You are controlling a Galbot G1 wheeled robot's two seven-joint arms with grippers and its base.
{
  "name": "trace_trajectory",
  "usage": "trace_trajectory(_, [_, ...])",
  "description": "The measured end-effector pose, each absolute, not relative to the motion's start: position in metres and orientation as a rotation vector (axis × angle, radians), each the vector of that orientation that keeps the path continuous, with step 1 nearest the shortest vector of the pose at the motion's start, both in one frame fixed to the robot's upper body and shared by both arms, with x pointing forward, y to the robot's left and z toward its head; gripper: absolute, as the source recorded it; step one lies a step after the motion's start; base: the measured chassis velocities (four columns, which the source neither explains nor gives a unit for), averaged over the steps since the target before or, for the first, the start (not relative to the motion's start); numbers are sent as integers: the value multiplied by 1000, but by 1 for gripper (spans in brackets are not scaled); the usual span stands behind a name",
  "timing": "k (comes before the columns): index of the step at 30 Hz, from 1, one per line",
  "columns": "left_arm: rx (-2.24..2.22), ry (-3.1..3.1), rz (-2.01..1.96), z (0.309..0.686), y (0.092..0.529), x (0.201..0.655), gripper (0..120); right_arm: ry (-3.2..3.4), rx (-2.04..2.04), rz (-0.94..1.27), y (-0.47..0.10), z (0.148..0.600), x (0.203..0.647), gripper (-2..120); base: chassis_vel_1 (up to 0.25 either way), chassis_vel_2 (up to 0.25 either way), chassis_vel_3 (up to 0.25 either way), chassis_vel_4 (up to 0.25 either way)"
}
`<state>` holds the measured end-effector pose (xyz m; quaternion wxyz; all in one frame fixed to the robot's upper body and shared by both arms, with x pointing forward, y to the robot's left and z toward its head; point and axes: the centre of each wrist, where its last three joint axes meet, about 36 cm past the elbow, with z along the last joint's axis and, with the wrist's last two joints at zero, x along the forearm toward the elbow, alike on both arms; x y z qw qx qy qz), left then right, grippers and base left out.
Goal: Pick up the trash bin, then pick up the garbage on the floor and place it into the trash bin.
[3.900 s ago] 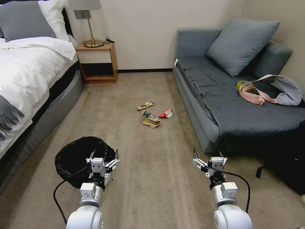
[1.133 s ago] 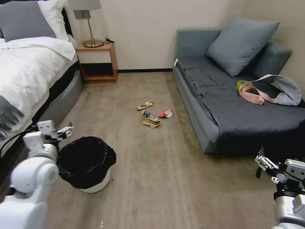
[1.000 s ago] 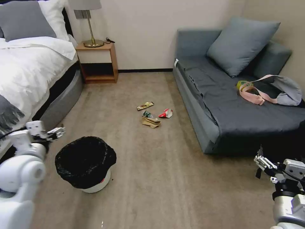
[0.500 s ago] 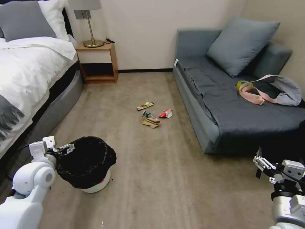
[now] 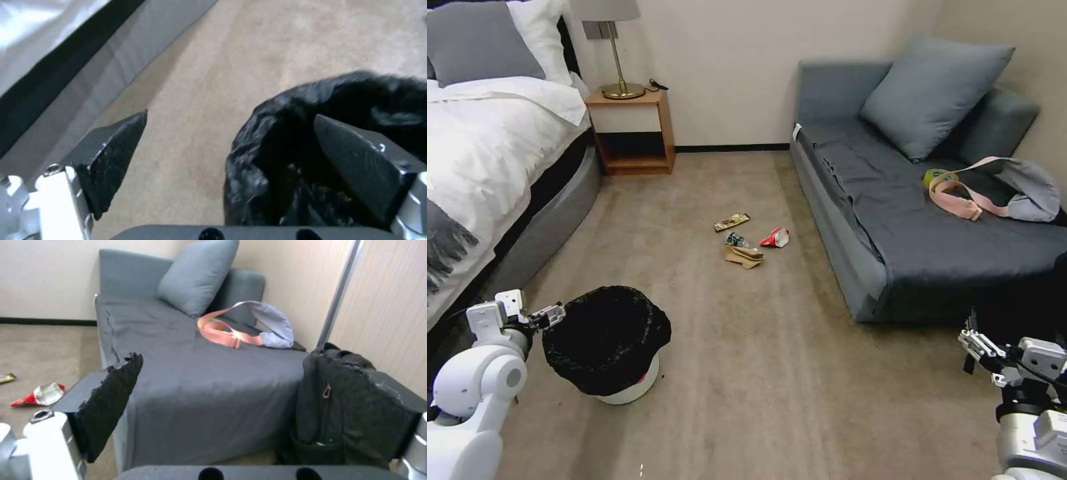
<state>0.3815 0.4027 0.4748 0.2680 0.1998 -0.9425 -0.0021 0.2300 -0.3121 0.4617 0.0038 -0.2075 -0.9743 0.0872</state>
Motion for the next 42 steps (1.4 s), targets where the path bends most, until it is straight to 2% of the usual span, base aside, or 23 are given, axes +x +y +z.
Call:
trace_trajectory(24, [511,-2406,-16,400,401,399,98,-3047,-654,291,-313,459,227,100,0,0,0,0])
trace_trajectory(31, [484,-2393,-11,390,397,402,69,-3051,-661,299,-314,460,225,100,0,0,0,0])
trace_trajectory(32, [484,-2393,-11,390,397,402,69,-3051,-661,299,-314,460,225,100,0,0,0,0])
trace_trajectory(35, [477,-2392,-7,388,397,402,56,-3053,-663,300,-314,460,225,100,0,0,0,0])
trace_trajectory(36, [477,-2392,-7,388,397,402,56,-3053,-663,300,-314,460,225,100,0,0,0,0])
trace_trajectory(40, [476,-2386,0,385,397,400,36,-3056,-668,301,-314,460,225,100,0,0,0,0])
trace_trajectory(42, [477,-2387,3,385,397,399,33,-3056,-670,300,-314,460,225,100,0,0,0,0])
